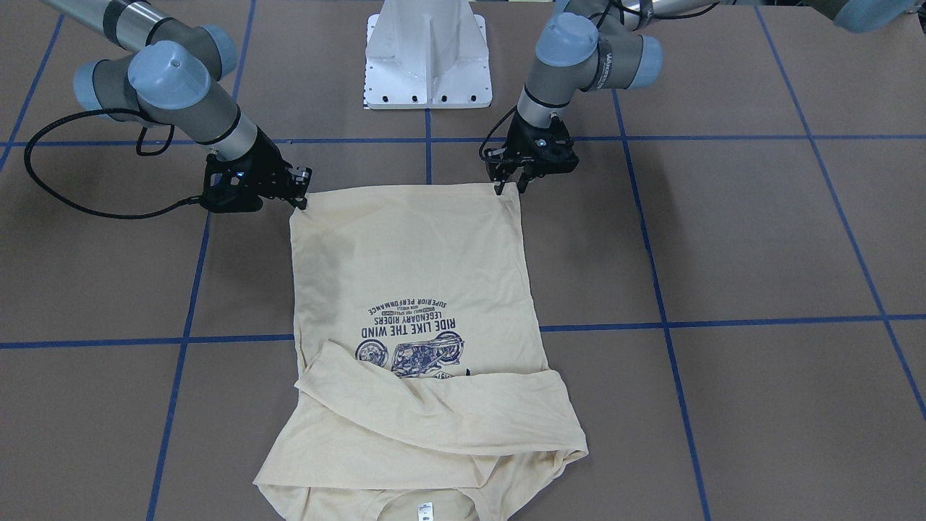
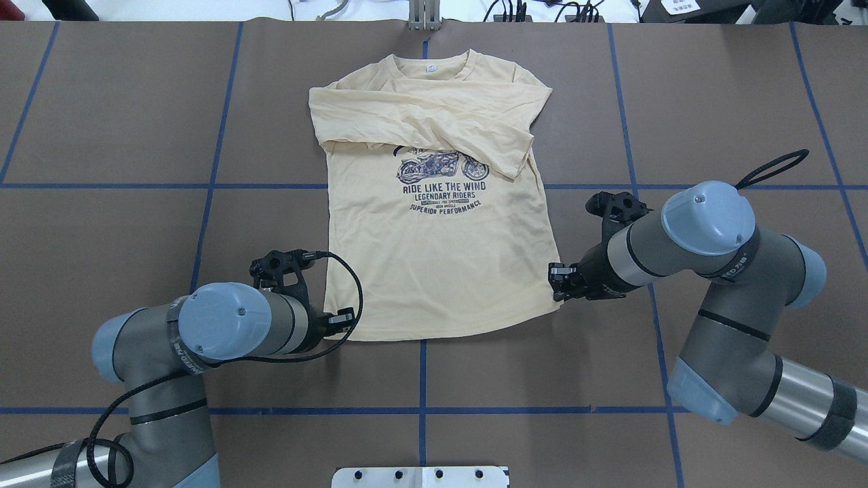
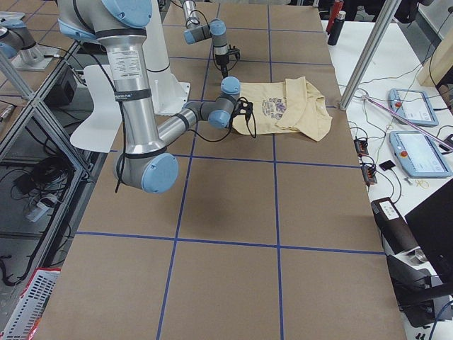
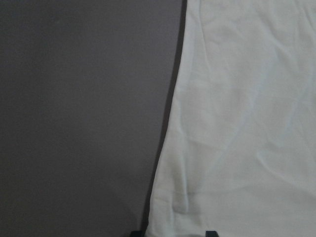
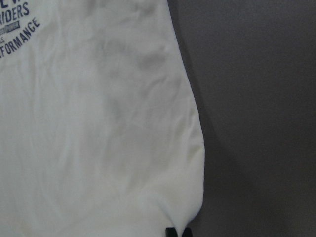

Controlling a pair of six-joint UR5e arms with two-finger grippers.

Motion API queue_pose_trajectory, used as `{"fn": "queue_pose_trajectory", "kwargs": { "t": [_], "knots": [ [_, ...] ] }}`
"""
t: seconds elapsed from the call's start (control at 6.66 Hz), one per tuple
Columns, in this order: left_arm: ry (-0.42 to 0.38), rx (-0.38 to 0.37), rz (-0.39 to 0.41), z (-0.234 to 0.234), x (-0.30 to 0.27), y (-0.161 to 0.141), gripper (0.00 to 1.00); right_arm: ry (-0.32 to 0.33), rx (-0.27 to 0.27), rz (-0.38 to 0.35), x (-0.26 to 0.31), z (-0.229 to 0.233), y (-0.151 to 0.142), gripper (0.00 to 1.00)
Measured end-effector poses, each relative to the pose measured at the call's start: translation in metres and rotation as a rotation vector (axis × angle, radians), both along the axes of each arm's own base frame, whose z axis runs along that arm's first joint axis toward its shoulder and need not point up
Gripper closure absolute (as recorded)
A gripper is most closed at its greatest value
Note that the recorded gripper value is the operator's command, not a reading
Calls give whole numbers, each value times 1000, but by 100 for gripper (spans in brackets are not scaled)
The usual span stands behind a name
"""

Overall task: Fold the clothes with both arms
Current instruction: 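Grasp the hem corners nearest the robot with both grippers, then pull the hem corners toward the robot with both grippers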

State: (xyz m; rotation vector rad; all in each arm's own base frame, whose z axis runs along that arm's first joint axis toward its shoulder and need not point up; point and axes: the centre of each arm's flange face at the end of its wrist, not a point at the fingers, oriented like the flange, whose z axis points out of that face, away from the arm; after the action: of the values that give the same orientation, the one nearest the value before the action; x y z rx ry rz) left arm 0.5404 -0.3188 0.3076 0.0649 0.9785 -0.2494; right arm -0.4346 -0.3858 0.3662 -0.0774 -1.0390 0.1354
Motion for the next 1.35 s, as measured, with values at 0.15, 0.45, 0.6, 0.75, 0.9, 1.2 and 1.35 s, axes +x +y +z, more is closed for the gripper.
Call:
{"fn": "queue_pose_trajectory", "kwargs": {
  "t": [0.15,0.45,0.6,0.75,0.9,1.2,1.35],
  "knots": [
    [0,-1,1,0,1,0,100,0,0,0,0,0,0,100],
    [9,2,2,-6,1,-1,100,-1,1,1,1,-1,-1,100],
    [17,3,2,-11,-2,-1,100,-4,1,1,2,-2,-1,100],
    [32,7,3,-21,-9,0,100,-12,-6,1,7,-5,2,100],
    [55,14,18,-33,-20,4,100,-21,-38,16,19,-6,10,100],
    [91,31,70,-54,-40,17,100,-35,-117,9,48,-4,34,100],
    [100,34,89,-64,-46,27,100,-45,-164,-51,54,0,47,100]
  ]
}}
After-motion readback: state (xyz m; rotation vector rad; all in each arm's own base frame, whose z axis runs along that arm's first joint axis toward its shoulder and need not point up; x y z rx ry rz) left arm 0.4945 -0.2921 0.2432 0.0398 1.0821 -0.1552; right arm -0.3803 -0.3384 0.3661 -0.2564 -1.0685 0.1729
